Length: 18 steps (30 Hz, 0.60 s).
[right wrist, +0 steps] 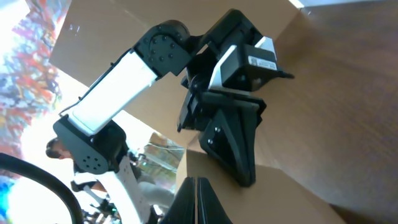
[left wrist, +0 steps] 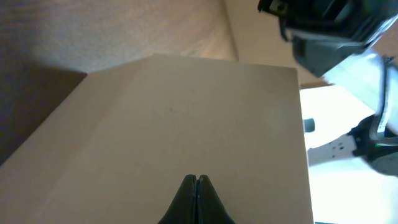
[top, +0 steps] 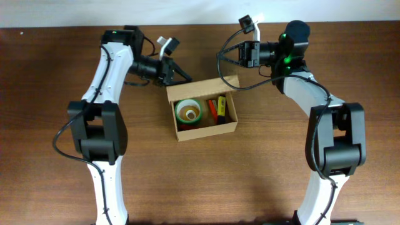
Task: Pack container
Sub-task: 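Push the box lid closed with both grippers from the back, then press down on the closed lid with both grippers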
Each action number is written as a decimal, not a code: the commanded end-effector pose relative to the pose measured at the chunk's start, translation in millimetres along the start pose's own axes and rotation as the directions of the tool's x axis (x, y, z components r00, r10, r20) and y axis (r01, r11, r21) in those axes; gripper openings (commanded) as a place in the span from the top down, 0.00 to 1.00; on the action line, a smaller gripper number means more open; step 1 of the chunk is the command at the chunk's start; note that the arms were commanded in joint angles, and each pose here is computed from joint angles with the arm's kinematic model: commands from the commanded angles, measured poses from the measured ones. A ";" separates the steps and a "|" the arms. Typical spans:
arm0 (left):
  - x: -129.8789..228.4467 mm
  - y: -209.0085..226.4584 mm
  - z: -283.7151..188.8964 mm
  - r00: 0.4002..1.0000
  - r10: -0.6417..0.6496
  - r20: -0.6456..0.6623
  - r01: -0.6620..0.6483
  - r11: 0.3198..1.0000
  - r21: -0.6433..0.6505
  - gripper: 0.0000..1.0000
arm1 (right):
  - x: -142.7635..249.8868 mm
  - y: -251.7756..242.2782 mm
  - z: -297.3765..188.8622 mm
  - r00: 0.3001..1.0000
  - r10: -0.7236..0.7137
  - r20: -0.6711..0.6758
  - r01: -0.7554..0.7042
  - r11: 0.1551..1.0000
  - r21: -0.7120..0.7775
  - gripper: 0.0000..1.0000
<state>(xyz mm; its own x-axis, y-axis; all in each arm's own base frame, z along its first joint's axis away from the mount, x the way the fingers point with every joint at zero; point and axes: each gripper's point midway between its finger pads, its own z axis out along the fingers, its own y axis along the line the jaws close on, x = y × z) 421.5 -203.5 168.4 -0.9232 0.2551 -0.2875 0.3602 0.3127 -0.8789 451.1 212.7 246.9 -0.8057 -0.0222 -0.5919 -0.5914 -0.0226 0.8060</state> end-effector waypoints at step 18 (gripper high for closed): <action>10.8 12.0 3.6 0.994 0.051 -0.093 -0.068 0.979 -0.191 0.98 | 10.2 -88.7 8.0 0.852 0.425 0.305 -0.510 0.806 0.301 0.96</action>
<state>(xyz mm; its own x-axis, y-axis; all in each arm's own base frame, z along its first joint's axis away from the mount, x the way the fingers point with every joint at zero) 418.2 -203.0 144.7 -0.8998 0.3362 -0.2781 0.4086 0.4258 -0.8073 496.5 212.4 162.7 -0.9547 0.2944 -0.0430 0.0301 0.2393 0.9705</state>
